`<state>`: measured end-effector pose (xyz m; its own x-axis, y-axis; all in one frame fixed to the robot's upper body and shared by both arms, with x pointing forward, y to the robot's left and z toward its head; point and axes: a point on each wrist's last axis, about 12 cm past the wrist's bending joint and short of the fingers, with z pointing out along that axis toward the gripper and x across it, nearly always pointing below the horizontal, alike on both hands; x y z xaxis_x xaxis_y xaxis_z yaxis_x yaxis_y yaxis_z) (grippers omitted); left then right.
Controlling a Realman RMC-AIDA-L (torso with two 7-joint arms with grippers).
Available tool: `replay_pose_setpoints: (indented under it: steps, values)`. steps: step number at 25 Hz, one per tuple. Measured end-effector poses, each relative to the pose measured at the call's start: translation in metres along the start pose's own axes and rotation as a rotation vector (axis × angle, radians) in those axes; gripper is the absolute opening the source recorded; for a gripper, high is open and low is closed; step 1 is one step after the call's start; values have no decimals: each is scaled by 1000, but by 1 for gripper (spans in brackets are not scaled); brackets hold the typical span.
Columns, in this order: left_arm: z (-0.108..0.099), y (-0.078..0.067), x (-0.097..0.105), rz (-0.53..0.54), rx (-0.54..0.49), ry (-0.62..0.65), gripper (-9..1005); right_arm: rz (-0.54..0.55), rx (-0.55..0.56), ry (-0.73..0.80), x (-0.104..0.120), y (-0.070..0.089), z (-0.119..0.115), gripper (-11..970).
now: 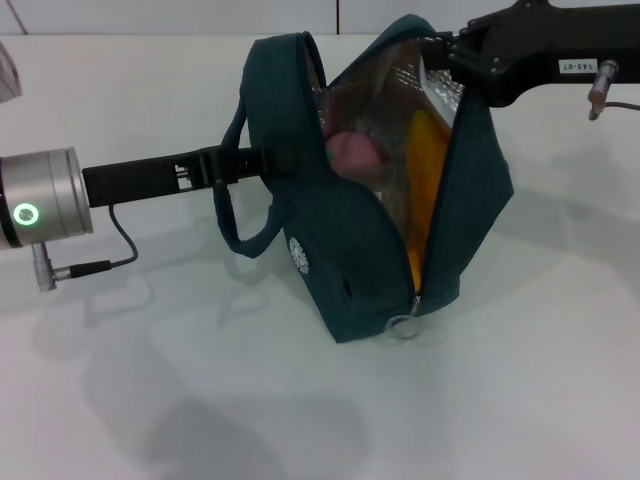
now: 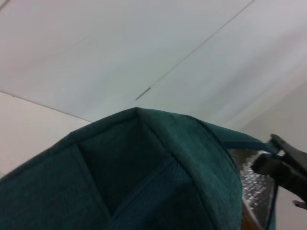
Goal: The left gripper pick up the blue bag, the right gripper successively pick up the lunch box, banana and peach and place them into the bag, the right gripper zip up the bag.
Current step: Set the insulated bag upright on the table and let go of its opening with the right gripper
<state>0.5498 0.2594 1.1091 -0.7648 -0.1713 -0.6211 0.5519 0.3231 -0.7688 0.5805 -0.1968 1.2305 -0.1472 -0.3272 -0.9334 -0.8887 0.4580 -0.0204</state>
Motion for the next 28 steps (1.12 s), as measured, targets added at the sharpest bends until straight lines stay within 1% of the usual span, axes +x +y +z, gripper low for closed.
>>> replay_pose_setpoints:
  steps: [3,10,17,22,28]
  values:
    - [0,-1,1,-2,7,4,41,16,1,5,4,-3,-1,21]
    - [-2,0,4,-6,6,2,42,27,-4,11,8,-4,-1,24]
    - [-2,1,4,-6,1,2,42,31,-24,10,9,-1,-1,26]
    - [-2,1,4,-5,-3,2,42,68,-4,6,16,-6,-1,27]
    - [-3,3,6,-11,-9,-6,43,73,-16,-25,23,-10,-4,29]
